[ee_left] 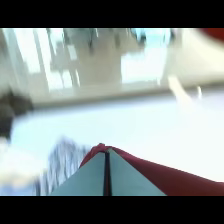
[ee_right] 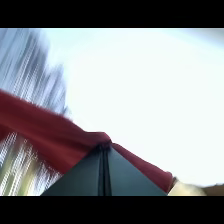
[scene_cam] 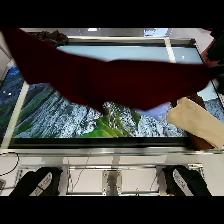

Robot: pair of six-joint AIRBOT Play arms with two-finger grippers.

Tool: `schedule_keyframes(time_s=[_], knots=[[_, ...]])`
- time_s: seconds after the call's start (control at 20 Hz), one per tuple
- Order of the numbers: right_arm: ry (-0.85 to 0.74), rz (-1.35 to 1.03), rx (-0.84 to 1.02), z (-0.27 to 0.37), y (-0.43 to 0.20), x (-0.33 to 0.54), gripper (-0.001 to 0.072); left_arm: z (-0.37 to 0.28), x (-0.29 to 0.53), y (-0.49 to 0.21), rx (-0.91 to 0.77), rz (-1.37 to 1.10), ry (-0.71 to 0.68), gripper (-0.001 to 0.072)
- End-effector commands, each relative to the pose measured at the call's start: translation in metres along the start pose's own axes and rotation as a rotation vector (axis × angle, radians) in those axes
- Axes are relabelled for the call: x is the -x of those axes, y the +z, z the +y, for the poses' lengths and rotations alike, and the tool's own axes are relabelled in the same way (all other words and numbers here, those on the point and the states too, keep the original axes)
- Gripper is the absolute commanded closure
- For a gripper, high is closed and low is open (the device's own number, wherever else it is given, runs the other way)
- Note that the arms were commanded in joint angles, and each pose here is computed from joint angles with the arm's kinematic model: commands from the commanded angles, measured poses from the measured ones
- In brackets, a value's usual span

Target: Fold the shirts.

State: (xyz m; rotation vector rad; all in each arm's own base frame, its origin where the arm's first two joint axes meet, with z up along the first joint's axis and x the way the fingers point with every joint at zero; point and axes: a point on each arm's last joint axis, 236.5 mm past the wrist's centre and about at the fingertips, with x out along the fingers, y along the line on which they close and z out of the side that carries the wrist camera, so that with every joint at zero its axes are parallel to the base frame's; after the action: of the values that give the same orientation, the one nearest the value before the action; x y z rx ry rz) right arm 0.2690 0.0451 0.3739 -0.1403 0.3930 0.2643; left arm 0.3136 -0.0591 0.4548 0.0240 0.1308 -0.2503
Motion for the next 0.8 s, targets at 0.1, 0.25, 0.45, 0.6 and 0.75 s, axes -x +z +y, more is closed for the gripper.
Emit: schedule_keyframes(time_s=[0.1,0.25,0.45,0.6,0.75], knots=[[0.000,-0.205,-0.013,0.003,0.061,0.027,0.0689,0.000,-0.012,-0.014,0.022,0.085,-0.013,0.0700],[0.121,-0.004,-0.130,-0.015,0.025,-0.077,0.0688,0.016,-0.099,-0.095,0.072,0.354,-0.033,0.0700],[0.183,0.261,-0.325,-0.050,-0.068,-0.231,0.0687,0.047,-0.229,-0.217,0.150,0.566,-0.014,0.0700],[0.201,0.384,-0.420,-0.051,-0.142,-0.329,0.0688,0.067,-0.305,-0.293,0.251,0.580,0.038,0.0699],[0.164,0.365,-0.439,-0.040,-0.180,-0.403,0.0686,0.075,-0.346,-0.338,0.321,0.558,0.063,0.0699]])
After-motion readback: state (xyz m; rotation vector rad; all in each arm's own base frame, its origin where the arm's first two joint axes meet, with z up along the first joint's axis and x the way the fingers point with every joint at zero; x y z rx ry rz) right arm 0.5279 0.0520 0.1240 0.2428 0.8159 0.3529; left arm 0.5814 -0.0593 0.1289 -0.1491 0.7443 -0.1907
